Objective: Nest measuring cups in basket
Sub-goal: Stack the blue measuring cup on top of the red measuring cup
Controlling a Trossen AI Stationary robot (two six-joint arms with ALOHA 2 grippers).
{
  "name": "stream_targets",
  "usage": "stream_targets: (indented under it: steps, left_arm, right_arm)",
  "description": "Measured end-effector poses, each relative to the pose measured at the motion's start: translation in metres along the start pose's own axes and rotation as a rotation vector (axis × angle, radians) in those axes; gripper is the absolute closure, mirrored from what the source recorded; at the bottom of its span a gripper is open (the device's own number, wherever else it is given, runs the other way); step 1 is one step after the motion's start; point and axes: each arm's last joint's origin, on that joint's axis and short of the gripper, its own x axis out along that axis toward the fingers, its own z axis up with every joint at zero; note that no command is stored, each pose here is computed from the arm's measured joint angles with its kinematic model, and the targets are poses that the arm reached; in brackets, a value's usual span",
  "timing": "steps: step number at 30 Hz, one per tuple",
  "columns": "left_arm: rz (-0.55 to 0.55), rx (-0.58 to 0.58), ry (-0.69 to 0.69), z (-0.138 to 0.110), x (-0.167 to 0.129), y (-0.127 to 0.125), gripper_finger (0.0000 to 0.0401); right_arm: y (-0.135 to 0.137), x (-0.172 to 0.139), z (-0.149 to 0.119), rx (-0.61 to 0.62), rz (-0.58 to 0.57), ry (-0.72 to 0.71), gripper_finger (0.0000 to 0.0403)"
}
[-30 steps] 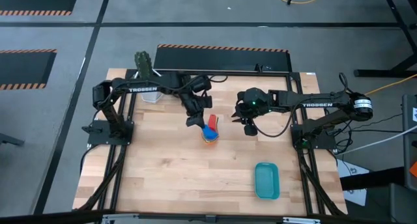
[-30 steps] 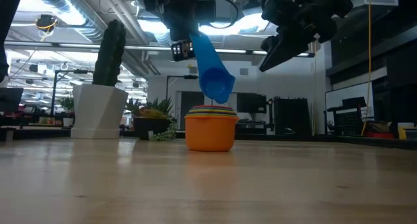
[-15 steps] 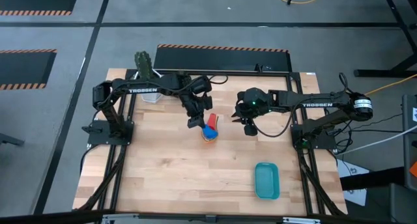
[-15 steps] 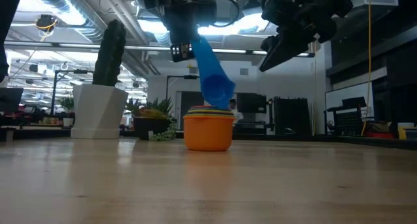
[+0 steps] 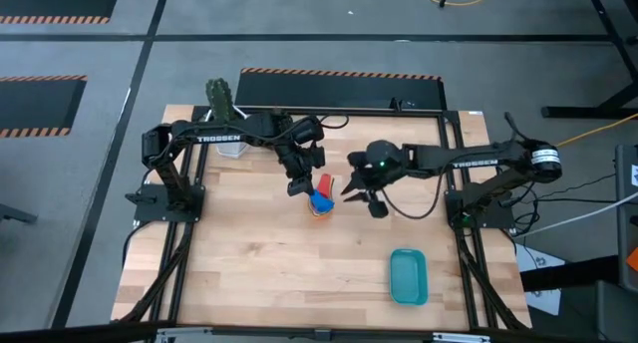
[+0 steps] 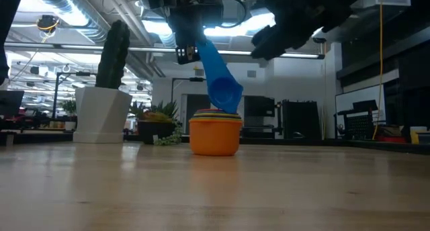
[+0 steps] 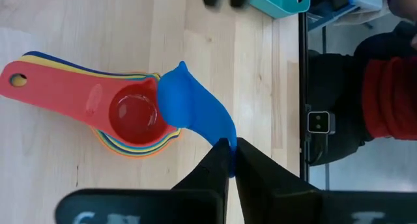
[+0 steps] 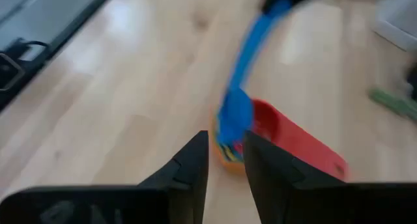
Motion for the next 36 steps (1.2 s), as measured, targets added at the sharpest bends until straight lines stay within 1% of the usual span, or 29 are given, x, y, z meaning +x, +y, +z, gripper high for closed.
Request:
stream_targets:
  steps: [4,7,9,12,16,19,27,32,36]
  left_arm:
    - [-0.001,-0.001,0.000,0.000,0.000,0.000,0.0392]
    - [0.000,-0.001,0.000,0.000,0.000,0.000,0.0387]
    - [0.000,-0.002,0.000,0.000,0.000,0.000,0.0380]
    - [0.001,-0.002,0.000,0.000,0.000,0.000,0.0372]
    - [0.002,-0.003,0.000,0.000,0.000,0.000,0.0373]
    - [0.007,-0.003,-0.001,0.000,0.000,0.000,0.0380]
    - [0.017,-0.003,-0.002,0.000,0.000,0.001,0.0390]
    - [0.024,-0.003,-0.003,0.000,0.000,0.001,0.0377]
    - [0.026,-0.003,-0.003,0.000,0.000,0.001,0.0372]
  right_arm:
    - [0.003,0.019,-0.001,-0.019,0.030,-0.005,0.0303]
    - [0.005,0.029,-0.003,-0.027,0.034,-0.001,0.0303]
    - [0.006,0.035,-0.004,-0.032,0.025,0.004,0.0303]
    - [0.007,0.040,-0.005,-0.036,-0.022,0.014,0.0303]
    - [0.005,0.042,-0.003,0.005,-0.094,0.005,0.0303]
    - [0.004,0.042,-0.003,0.025,-0.101,-0.006,0.0303]
    - [0.003,0.042,0.005,0.011,-0.116,-0.083,0.0303]
    - [0.001,0.044,0.010,0.095,-0.121,-0.146,0.0303]
    - [-0.003,0.053,0.006,0.156,-0.120,-0.151,0.0303]
